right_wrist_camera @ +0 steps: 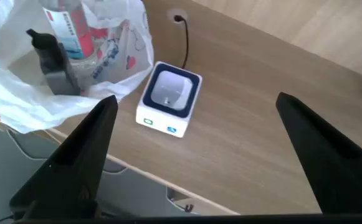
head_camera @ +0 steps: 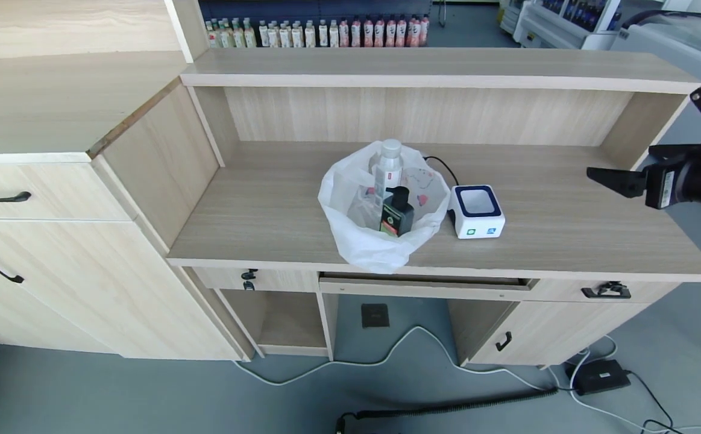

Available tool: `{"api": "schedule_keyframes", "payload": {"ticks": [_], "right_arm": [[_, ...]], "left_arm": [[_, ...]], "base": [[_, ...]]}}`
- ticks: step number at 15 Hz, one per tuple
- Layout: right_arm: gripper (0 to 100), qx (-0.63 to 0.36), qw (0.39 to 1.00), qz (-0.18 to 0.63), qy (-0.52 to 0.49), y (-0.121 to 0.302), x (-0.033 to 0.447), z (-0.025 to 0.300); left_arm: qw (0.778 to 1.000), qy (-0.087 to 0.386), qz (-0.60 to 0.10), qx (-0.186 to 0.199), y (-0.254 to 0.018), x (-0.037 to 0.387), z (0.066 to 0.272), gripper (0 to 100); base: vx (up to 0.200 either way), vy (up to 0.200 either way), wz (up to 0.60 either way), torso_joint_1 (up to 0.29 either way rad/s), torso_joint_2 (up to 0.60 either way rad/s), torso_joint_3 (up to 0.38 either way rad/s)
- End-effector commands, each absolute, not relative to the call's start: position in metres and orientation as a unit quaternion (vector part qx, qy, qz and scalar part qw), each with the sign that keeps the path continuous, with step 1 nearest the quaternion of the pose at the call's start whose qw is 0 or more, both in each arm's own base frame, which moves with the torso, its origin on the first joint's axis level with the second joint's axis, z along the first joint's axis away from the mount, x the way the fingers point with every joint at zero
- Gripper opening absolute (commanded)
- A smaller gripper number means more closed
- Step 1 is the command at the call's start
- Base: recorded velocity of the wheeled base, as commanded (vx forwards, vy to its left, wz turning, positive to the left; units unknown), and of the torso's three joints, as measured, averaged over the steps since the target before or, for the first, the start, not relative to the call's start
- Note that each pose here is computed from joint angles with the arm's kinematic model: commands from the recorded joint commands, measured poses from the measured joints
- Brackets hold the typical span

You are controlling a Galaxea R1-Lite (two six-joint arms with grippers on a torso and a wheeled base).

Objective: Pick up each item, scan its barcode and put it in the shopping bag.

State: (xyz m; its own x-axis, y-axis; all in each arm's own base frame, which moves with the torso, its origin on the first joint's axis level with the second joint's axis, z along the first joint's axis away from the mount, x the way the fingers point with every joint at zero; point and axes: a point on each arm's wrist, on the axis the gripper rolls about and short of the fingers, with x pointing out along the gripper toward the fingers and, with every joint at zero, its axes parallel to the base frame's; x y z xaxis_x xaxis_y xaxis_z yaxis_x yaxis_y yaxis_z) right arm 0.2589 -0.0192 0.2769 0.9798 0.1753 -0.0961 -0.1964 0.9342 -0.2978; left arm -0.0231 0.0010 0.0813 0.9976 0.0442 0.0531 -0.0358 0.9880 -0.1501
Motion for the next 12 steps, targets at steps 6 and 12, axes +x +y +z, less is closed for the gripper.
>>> {"api": "schedule_keyframes", "payload": {"ticks": [6, 12], "right_arm": [[100, -0.084, 0.996, -0.020, 0.001, -0.031, 0.144, 0.275], [100, -0.013, 1.000, -0.010, 0.027, -0.005, 0.053, 0.166]], "left_arm": [[0.997, -0.028, 0.020, -0.075, 0.001, -0.023, 0.081, 100], [0.997, -0.029, 0.020, -0.075, 0.001, -0.023, 0.081, 100]], "base": [[0.000, 0.000, 0.00, -0.003, 0.01, 0.003], [0.000, 0.000, 0.00, 0.000, 0.00, 0.000]]}}
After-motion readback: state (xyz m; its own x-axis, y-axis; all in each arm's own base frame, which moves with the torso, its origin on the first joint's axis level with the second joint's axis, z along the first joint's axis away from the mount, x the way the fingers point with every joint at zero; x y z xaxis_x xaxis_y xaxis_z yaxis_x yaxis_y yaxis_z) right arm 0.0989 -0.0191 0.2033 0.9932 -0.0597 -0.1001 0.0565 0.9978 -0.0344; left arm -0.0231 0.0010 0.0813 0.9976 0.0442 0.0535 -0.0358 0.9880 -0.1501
